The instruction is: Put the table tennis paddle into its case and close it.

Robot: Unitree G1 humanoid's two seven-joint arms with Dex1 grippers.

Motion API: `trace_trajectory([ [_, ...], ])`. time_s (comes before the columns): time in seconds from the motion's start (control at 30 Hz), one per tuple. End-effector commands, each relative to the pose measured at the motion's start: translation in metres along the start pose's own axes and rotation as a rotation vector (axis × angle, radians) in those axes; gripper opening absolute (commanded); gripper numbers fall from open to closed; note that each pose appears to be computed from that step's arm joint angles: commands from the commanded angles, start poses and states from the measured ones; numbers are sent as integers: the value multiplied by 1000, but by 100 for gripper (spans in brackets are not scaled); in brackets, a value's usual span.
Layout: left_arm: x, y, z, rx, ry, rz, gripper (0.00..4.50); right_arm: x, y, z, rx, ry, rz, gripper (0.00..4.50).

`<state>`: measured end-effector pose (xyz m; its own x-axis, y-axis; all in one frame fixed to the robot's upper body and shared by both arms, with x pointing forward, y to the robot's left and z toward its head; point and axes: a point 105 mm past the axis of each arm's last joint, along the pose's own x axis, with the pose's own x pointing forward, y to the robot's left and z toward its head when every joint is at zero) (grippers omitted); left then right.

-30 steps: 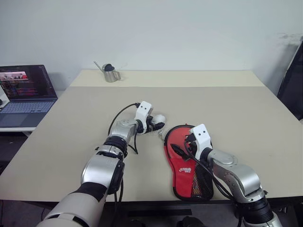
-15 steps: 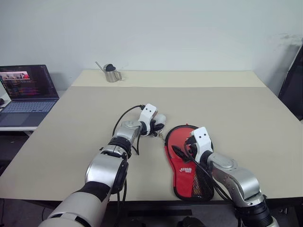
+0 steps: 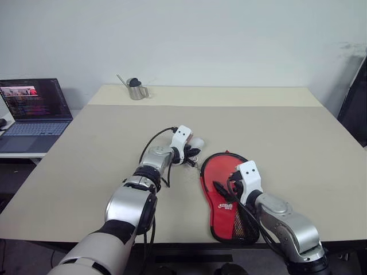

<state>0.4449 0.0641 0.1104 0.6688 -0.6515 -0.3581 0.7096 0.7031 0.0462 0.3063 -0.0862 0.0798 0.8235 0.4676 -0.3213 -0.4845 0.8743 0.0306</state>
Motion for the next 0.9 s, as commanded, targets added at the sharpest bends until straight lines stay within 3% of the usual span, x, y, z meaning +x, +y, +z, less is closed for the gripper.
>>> trace_trajectory([
  [0.03, 3, -5, 33, 122, -56, -8, 22, 1, -1, -44, 46, 151, -1, 450],
  [0.4, 22, -25, 47, 349, -31, 47, 22, 1, 6, -51, 86, 160, -1, 450],
  [0.9, 39, -52, 83, 489, -114, 146, 22, -10, 28, -60, 166, 177, 3, 450],
])
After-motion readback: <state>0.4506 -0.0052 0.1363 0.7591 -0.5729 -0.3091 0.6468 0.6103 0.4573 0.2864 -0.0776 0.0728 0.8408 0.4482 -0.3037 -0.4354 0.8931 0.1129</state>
